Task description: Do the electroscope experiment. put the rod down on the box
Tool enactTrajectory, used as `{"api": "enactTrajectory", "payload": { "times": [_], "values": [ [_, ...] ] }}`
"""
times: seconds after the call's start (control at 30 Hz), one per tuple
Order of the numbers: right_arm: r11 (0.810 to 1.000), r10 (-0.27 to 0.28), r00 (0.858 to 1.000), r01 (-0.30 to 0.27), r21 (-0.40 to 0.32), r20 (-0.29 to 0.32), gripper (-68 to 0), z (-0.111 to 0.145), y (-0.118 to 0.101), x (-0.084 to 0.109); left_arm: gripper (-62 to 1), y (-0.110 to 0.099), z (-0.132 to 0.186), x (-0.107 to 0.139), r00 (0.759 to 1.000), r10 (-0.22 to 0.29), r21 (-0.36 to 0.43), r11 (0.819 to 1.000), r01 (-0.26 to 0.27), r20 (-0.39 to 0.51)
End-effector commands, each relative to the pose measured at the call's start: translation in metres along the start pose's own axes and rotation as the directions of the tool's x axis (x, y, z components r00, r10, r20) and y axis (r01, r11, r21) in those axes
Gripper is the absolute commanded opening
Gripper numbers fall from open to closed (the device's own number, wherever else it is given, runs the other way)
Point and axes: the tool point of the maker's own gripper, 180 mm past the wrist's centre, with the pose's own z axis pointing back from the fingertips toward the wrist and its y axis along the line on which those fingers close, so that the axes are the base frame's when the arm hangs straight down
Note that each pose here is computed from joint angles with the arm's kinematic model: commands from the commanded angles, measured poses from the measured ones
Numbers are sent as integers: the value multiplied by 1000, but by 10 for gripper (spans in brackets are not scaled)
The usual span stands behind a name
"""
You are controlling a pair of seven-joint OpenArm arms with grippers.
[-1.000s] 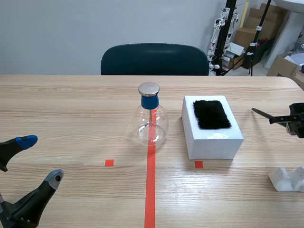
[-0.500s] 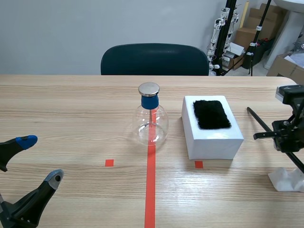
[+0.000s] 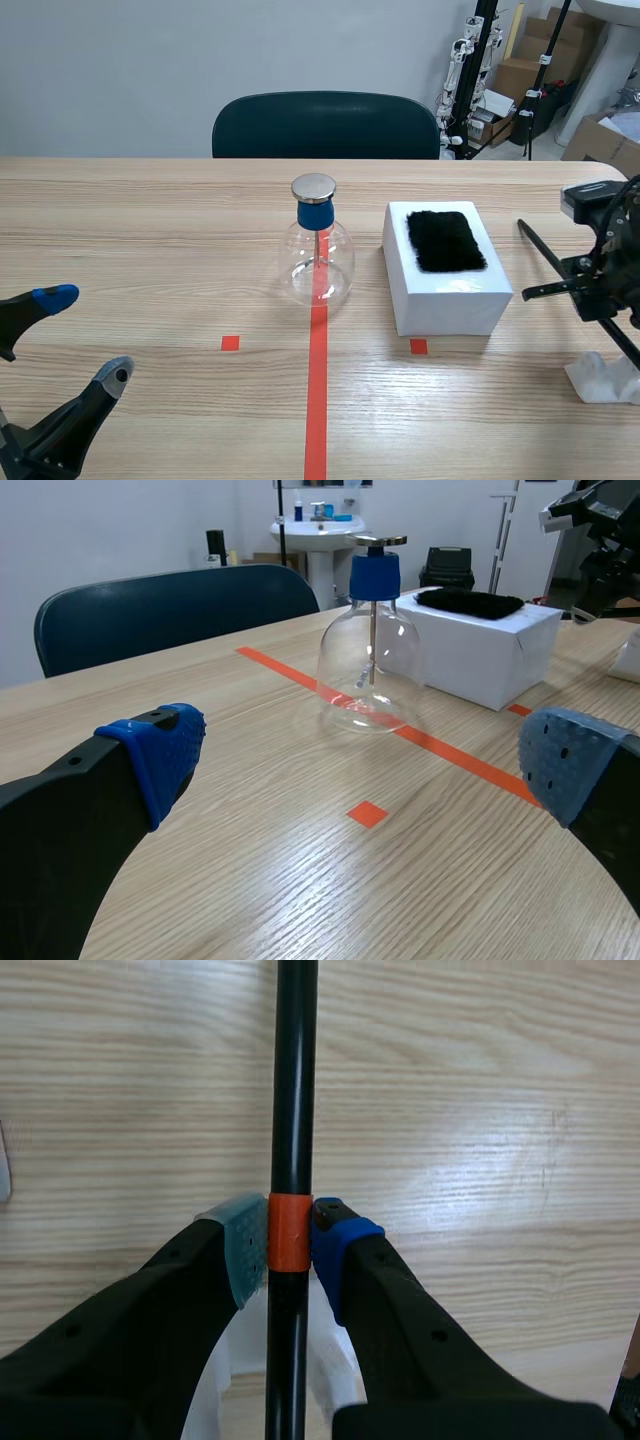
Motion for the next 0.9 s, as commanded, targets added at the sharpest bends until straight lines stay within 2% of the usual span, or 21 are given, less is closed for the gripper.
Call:
{"api": "enactTrajectory", "payload": {
  "times": [0.0,0.33,0.87],
  "values": [
    [999,2,999,0,-34,51,-573,3,-11,17,14,3,-2,7,1000,-8,1,1000,8,27],
    [998,18,998,-14,-62,54,-573,-10,-14,12,14,3,-2,7,1000,-8,1,1000,8,26],
    [999,8,995,-4,-40,98,-573,-17,-3,15,14,3,-2,7,1000,-8,1,1000,8,26]
  ]
}}
